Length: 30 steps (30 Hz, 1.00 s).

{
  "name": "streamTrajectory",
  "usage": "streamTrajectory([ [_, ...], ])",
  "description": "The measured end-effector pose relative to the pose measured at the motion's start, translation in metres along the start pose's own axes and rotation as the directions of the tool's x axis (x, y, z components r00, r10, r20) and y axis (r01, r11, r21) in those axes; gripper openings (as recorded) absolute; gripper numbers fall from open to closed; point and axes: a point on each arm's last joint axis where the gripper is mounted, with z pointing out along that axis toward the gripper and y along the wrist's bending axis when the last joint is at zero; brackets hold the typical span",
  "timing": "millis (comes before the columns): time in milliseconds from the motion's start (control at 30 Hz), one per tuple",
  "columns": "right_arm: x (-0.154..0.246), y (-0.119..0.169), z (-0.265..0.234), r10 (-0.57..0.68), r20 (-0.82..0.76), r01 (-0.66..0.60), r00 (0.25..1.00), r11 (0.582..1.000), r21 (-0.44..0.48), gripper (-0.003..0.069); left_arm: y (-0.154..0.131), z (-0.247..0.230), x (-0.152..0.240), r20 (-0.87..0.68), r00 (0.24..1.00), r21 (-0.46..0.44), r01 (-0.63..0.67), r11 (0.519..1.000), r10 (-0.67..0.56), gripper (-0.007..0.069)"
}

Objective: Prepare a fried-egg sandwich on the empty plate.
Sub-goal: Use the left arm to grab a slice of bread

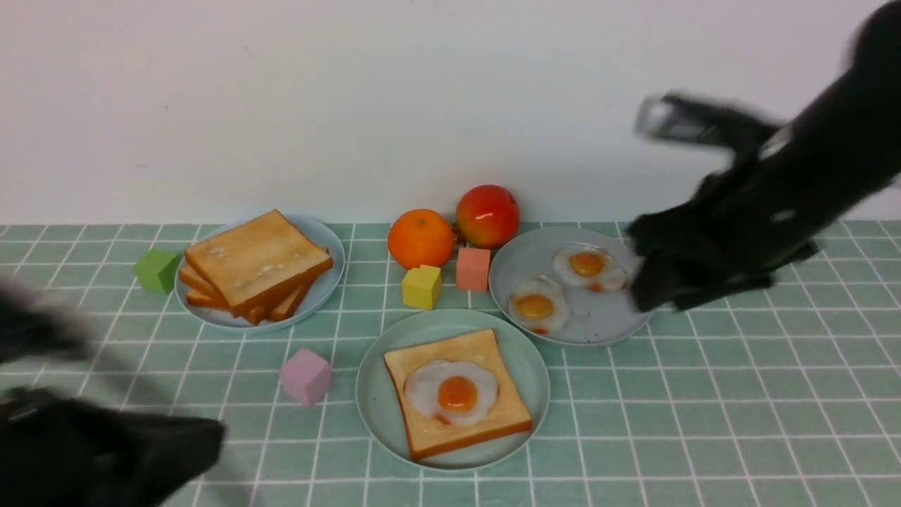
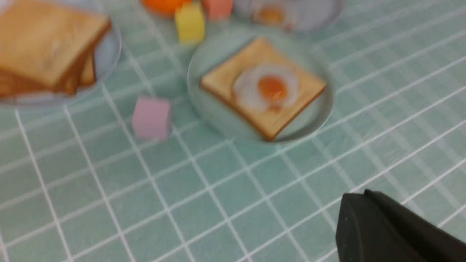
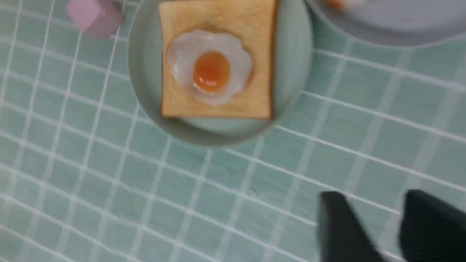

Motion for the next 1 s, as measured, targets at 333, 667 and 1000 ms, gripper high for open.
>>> streamTrajectory([
  [333, 0.088, 0.038, -0.096, -0.267, 0.22, 0.258, 0.938, 0.964, 0.068, -0.0013, 0.046, 0.101, -0.075, -0.231, 0.973, -0.177, -0.02, 0.984, -0.022, -0.0013],
  [667, 0.14, 0.028, -0.129, -0.293, 0.371, 0.278, 0.881, 0.956, 0.095, -0.0003, 0.134, 0.2, -0.093, -0.398, 0.909, -0.161, -0.206, 0.965, 0.127, 0.0029],
  [1000, 0.143, 0.028, -0.129, -0.293, 0.37, 0.278, 0.882, 0.956, 0.094, 0.0001, 0.159, 0.235, -0.078, -0.49, 0.843, -0.201, -0.357, 0.912, 0.222, 0.0375],
])
